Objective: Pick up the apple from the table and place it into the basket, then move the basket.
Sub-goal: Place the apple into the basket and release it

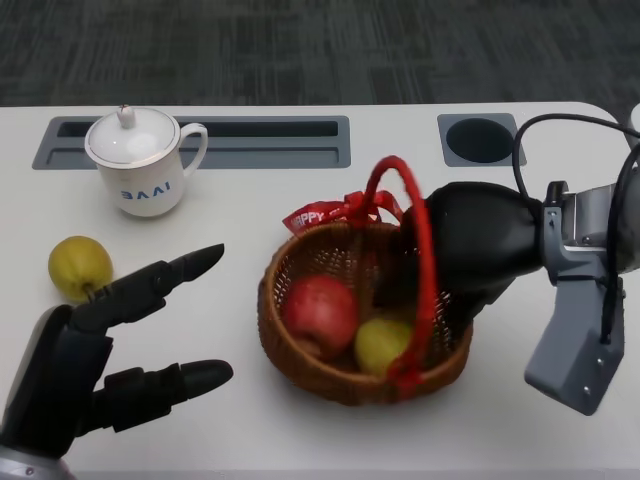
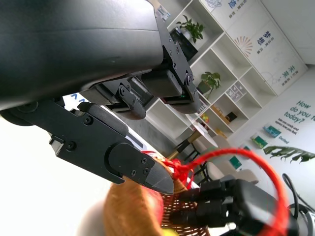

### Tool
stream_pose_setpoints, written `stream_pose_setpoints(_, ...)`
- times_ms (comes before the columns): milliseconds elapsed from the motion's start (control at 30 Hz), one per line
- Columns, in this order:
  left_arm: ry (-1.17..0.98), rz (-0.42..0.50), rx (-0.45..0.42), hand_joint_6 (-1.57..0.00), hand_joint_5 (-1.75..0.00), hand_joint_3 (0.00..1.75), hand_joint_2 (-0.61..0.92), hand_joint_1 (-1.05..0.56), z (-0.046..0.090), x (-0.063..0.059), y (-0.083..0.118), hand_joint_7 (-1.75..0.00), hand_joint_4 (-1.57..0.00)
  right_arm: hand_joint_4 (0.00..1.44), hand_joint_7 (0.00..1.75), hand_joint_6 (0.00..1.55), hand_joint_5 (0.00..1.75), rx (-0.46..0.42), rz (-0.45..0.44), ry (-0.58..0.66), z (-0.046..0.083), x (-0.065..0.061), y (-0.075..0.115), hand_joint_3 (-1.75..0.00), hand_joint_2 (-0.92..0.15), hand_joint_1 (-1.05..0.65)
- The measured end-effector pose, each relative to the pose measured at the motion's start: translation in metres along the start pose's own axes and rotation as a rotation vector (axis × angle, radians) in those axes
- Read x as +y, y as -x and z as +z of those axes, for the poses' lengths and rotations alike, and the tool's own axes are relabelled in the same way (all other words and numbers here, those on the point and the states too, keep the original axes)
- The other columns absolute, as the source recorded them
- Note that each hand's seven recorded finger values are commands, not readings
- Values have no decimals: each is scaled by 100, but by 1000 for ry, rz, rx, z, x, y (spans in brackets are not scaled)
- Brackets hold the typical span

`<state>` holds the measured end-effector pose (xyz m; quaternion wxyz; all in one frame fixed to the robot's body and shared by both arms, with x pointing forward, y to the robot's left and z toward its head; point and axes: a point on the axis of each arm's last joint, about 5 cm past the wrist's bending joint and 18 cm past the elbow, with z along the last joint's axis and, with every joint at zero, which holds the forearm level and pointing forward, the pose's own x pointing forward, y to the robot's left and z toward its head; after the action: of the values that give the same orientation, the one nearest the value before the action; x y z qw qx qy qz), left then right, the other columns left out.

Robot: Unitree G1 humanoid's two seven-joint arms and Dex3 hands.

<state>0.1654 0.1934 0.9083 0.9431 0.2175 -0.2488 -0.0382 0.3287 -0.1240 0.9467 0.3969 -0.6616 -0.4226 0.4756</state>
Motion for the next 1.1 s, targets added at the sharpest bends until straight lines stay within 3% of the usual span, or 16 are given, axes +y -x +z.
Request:
stream_pose_setpoints(133,10,9,3,-70,-1,0,76,-46,0,-2,1,-1,-71,83,3,78,3,-35,40,83,-3,5,7,-2,-91,-79)
stream_pose_setpoints(267,13,16,0,-70,-1,1,77,-46,1,-2,3,-1,-72,87,3,80,3,-71,87,144,-8,1,10,-3,-92,-80)
stream_pose_setpoints(600,21,23,-14,-72,-1,0,79,-45,0,-4,3,-1,-75,87,0,79,1,-97,105,166,-12,-7,7,-9,-92,-75)
stream_pose_setpoints(800,25,36,-25,-72,-1,0,80,-41,0,-5,3,0,-77,87,0,79,0,-114,42,161,-13,-16,0,-4,-91,-64)
stream_pose_setpoints(933,30,38,-29,-72,-1,1,81,-39,0,-7,1,0,-78,88,1,80,1,-126,9,172,-14,-22,-6,-1,-90,-47)
stream_pose_setpoints(1100,28,41,-39,-74,-2,0,82,-31,0,-9,0,-1,-80,79,0,72,0,-122,39,195,-18,-33,-11,0,-82,-29)
